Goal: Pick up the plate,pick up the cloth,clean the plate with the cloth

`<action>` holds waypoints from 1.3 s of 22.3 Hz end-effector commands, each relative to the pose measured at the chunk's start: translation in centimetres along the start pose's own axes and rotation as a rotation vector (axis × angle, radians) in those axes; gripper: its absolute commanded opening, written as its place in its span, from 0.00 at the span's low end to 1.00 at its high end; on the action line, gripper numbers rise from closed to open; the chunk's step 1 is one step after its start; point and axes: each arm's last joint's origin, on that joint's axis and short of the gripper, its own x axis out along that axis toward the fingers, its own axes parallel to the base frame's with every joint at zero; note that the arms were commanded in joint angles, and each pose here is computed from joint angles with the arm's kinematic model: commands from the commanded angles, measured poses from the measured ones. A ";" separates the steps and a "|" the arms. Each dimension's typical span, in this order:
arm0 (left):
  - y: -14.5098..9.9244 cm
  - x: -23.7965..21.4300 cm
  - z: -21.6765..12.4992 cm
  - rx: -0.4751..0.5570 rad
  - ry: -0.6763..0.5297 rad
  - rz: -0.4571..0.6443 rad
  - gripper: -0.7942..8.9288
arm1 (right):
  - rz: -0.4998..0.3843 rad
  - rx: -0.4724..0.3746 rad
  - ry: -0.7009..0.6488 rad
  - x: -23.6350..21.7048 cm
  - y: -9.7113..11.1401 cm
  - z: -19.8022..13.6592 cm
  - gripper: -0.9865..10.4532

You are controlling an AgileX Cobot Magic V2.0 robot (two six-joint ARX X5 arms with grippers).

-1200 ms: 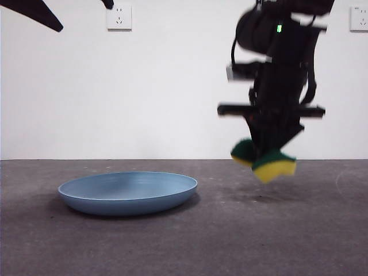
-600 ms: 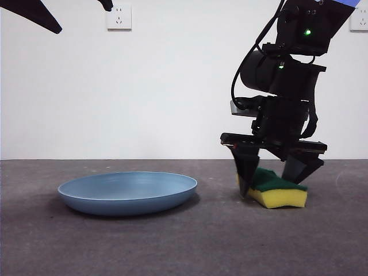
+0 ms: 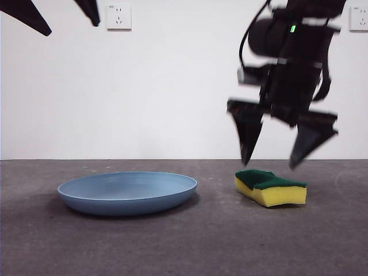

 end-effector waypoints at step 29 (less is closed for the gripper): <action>2.0 -4.3 -10.9 -0.129 -0.537 -0.066 0.07 | -0.043 -0.016 -0.896 -17.5 0.4 -16.3 0.08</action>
